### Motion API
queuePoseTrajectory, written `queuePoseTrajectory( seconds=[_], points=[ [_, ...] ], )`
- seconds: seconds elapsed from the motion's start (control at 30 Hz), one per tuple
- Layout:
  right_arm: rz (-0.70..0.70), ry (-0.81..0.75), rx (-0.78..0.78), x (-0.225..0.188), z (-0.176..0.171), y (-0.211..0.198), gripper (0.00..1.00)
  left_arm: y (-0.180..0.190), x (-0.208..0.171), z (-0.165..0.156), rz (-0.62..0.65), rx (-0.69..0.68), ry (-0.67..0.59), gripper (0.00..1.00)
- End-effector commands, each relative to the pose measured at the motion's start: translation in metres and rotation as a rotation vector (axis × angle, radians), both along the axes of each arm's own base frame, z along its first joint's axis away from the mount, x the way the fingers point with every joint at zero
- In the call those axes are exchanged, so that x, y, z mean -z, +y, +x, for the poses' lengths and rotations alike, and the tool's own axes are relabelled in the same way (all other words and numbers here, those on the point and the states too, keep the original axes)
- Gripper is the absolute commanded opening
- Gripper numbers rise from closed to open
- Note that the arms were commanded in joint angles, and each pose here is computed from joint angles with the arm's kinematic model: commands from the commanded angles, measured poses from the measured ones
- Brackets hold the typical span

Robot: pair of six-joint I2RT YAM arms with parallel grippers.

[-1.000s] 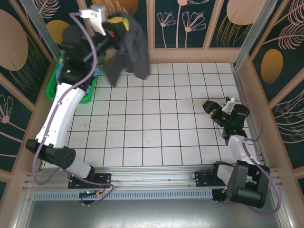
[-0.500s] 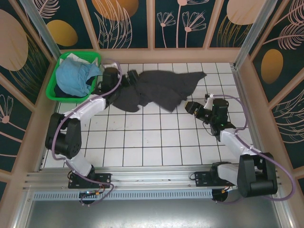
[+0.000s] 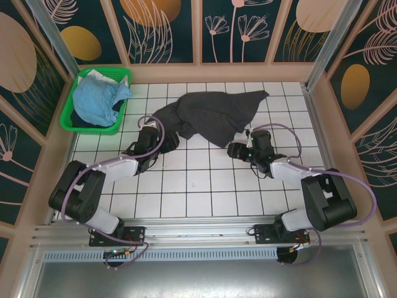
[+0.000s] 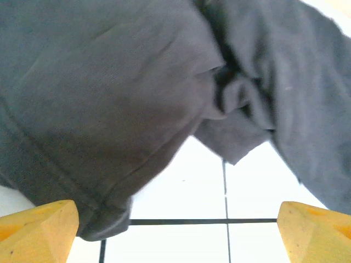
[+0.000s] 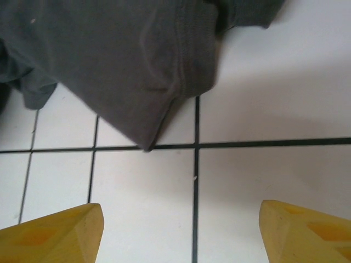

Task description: Fold and stack the t-shirts

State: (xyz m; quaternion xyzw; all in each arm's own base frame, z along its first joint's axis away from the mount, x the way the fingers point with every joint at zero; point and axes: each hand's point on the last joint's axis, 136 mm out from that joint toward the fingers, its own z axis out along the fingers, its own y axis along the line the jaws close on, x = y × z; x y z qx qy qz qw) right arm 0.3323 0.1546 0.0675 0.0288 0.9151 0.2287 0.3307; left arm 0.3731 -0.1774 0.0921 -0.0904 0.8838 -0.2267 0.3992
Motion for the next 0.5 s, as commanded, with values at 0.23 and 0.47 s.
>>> queuePoseTrajectory(
  seconds=[0.23,0.47],
  points=[
    [0.04,-0.05,-0.032,-0.016,0.031,0.022,0.71,-0.028,0.024,-0.002,0.097,0.054,-0.001,0.88],
    [0.034,-0.02,-0.085,-0.01,0.058,0.061,0.7,0.014,0.05,0.023,0.249,-0.106,0.072,0.91]
  ],
)
